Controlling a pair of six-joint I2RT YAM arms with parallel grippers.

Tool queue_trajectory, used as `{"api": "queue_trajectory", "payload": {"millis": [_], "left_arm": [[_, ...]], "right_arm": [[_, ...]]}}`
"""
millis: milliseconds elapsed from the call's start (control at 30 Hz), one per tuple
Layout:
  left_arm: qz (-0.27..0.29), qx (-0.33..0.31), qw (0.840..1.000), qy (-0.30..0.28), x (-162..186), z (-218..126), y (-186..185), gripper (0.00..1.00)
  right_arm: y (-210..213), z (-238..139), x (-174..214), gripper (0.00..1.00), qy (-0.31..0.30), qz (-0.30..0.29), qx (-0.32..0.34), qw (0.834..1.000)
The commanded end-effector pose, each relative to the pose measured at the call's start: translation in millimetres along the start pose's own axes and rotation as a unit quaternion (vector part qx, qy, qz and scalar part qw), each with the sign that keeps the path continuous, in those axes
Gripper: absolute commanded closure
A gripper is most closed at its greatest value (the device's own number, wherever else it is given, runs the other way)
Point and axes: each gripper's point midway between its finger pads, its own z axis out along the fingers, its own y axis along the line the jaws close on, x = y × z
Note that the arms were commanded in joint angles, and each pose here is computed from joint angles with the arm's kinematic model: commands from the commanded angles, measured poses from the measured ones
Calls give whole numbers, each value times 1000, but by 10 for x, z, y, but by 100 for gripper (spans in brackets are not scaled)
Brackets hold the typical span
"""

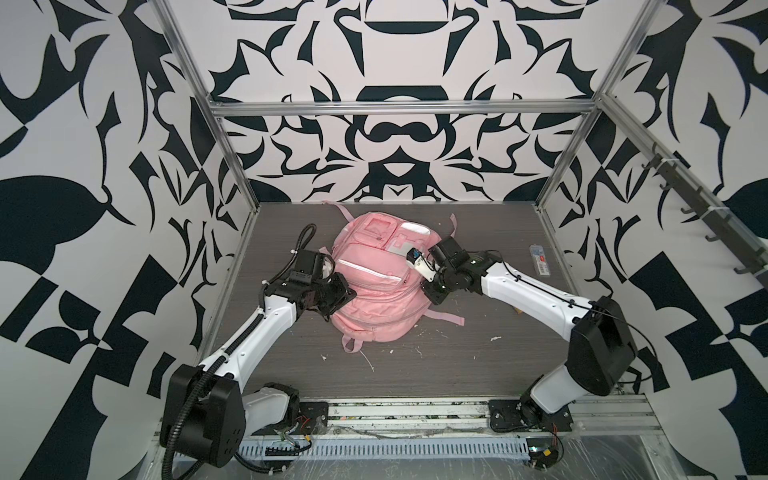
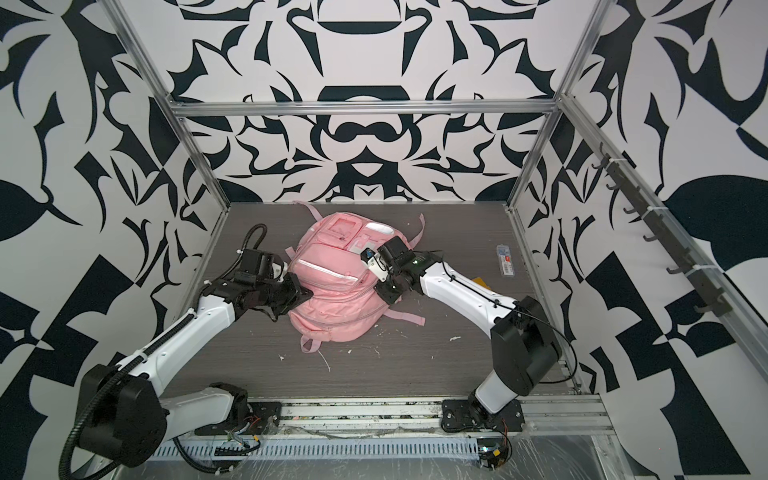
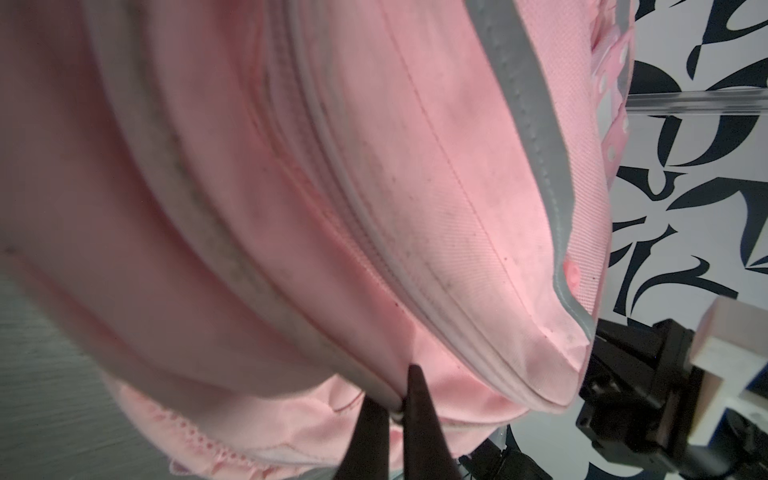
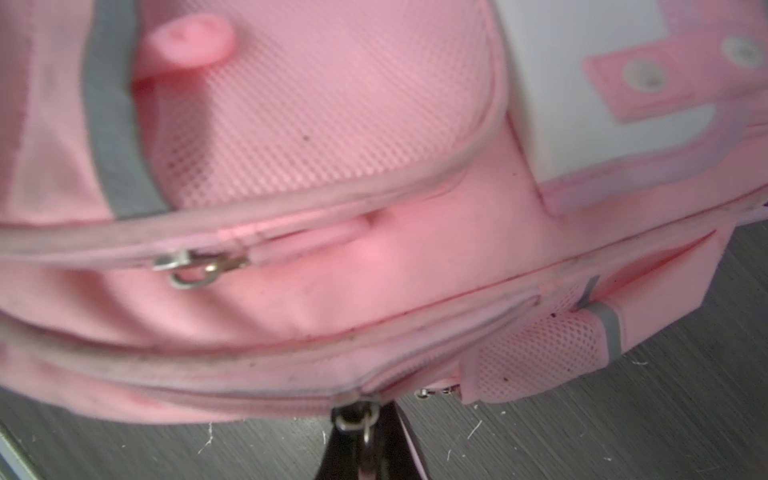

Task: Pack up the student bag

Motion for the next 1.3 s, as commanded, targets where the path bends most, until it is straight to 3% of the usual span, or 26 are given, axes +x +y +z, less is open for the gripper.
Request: {"api": "queue_trajectory", "payload": {"millis": [0, 233, 400, 433, 467, 567, 667, 933, 1100, 1267], "left_arm": [[-14, -120, 991, -64, -202, -189, 538, 100], [2, -102, 993, -60, -186, -218, 452, 100], [8, -54, 998, -31, -65, -207, 288, 100], [8, -41, 999, -21, -19, -210, 245, 96], [9, -32, 999, -13, 20, -219, 214, 84], [18, -23, 1000, 4, 136, -323, 163, 56], [48, -28, 998, 10, 201, -494, 107, 39], [148, -43, 988, 23, 20, -753, -231, 27], [144, -6, 987, 75, -155, -483, -441, 21], [144, -39, 986, 74, -271, -378, -343, 20]], "right_arm": [[-772, -260, 212, 100, 48, 35, 138, 989], [-569, -237, 180, 100, 34, 33, 77, 996], [-242, -415, 189, 76, -5, -3, 18, 1000], [-212, -468, 200, 72, -12, -7, 14, 1000], [-190, -528, 211, 67, -17, -12, 12, 1000], [-127, -700, 204, 65, -34, -18, 6, 999], [30, -848, 93, 65, -77, -17, -31, 996], [323, -724, -313, 65, -144, -3, -126, 981], [513, -543, -396, 65, -134, -29, -175, 975], [677, -423, -417, 62, -120, -58, -178, 975]]}}
